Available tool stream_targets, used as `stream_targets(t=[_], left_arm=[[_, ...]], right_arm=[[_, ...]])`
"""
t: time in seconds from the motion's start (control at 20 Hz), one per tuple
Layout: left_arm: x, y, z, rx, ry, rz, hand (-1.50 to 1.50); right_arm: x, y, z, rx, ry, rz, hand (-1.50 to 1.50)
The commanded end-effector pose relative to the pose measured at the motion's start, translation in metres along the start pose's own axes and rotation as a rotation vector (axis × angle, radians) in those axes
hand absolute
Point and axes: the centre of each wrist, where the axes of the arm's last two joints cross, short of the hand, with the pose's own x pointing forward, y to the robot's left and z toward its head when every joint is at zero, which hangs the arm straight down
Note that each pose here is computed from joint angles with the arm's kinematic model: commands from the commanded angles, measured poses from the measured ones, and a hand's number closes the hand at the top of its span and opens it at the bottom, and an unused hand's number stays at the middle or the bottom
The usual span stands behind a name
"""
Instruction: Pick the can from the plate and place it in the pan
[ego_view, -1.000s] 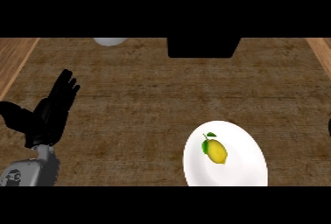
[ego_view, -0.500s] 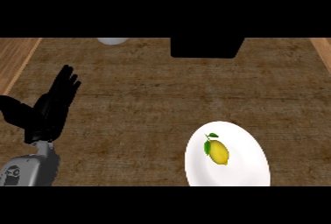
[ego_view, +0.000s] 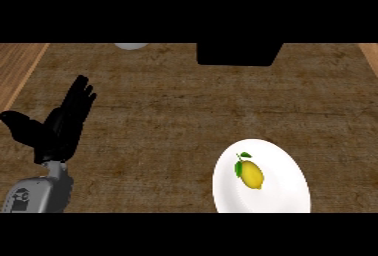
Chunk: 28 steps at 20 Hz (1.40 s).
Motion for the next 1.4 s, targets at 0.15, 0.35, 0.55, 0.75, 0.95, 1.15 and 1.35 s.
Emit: stream_targets(t=[0.15,0.35,0.55,0.75,0.95,1.15,1.35], left_arm=[[-0.001,0.003,0.009,0.004,0.007,-0.001,0.0],[0.015,0.02,-0.006,0.02,0.007,0.006,0.0],[-0.006,0.01,0.008,0.052,-0.005,-0.013,0.0],[0.004,0.004,-0.001,0.054,0.009,0.001,0.0],[0.005,0.016,0.004,0.056,0.023,0.017,0.0],[-0.008,0.02,0.012,0.081,0.026,0.03,0.0],[0.001,0.021,0.008,0.076,0.023,0.009,0.0]], right_arm=[[-0.014,-0.003,0.008,0.027,-0.012,-0.111,-1.5],[-0.014,-0.018,0.004,-0.081,-0.082,-0.337,-1.5],[-0.04,-0.048,0.024,-0.134,-0.063,-0.533,-1.5],[-0.064,-0.071,0.051,-0.127,-0.045,-0.696,-1.5],[-0.087,-0.083,0.084,-0.106,-0.095,-0.787,-1.5],[-0.097,-0.089,0.1,-0.053,-0.121,-0.882,-1.5],[-0.1,-0.106,0.105,-0.054,-0.126,-0.858,-1.5]])
